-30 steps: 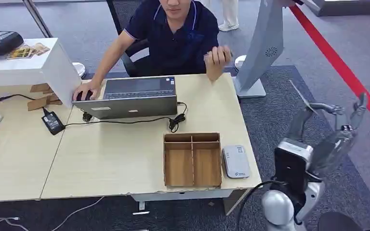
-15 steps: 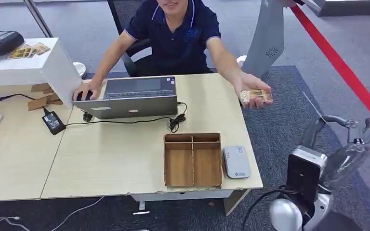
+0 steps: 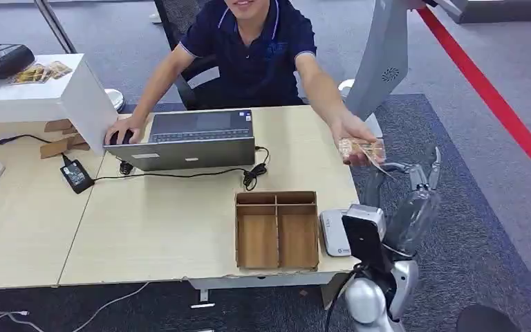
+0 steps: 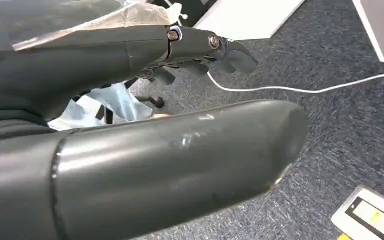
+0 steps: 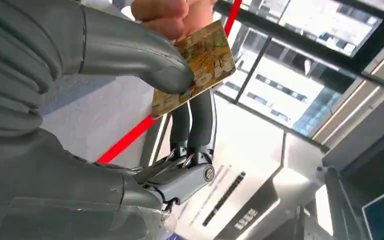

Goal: Pass the card to the sensor for recognition and then transmit it.

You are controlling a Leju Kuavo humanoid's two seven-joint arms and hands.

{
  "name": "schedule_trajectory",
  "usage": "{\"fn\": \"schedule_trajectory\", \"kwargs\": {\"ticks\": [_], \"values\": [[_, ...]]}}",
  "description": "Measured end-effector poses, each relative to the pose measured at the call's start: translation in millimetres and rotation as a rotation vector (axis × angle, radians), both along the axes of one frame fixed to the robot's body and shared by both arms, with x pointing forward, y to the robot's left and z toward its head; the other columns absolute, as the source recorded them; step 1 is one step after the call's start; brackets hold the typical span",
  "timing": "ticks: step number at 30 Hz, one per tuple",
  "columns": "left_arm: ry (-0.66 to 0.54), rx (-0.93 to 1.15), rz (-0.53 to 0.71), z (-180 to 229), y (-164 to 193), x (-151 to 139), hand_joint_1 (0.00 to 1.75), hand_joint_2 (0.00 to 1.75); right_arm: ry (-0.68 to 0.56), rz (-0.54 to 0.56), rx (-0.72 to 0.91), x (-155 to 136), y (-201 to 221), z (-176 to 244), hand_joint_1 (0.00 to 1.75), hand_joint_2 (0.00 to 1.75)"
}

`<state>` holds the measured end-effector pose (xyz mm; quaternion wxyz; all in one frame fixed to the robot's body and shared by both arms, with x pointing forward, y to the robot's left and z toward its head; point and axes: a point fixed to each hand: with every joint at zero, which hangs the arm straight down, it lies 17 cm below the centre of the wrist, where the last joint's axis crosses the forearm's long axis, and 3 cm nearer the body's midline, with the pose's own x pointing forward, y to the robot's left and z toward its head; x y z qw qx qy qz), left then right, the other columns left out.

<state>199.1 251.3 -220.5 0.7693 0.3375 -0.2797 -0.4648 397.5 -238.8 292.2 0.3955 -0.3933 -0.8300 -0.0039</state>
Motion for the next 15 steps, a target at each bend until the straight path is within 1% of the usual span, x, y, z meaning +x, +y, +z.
{"fn": "schedule_trajectory", "kwargs": {"ticks": [8,15], "values": [[0.002,-0.004,0.007,-0.3,-0.3,-0.5,0.0,0.0,0.052,0.102,-0.031,14.2,41.9,-23.0,1.75,1.75],[0.002,-0.004,0.004,-0.3,-1.1,-0.5,0.0,0.0,0.084,0.14,-0.047,19.3,58.9,-34.9,1.75,1.75]]}}
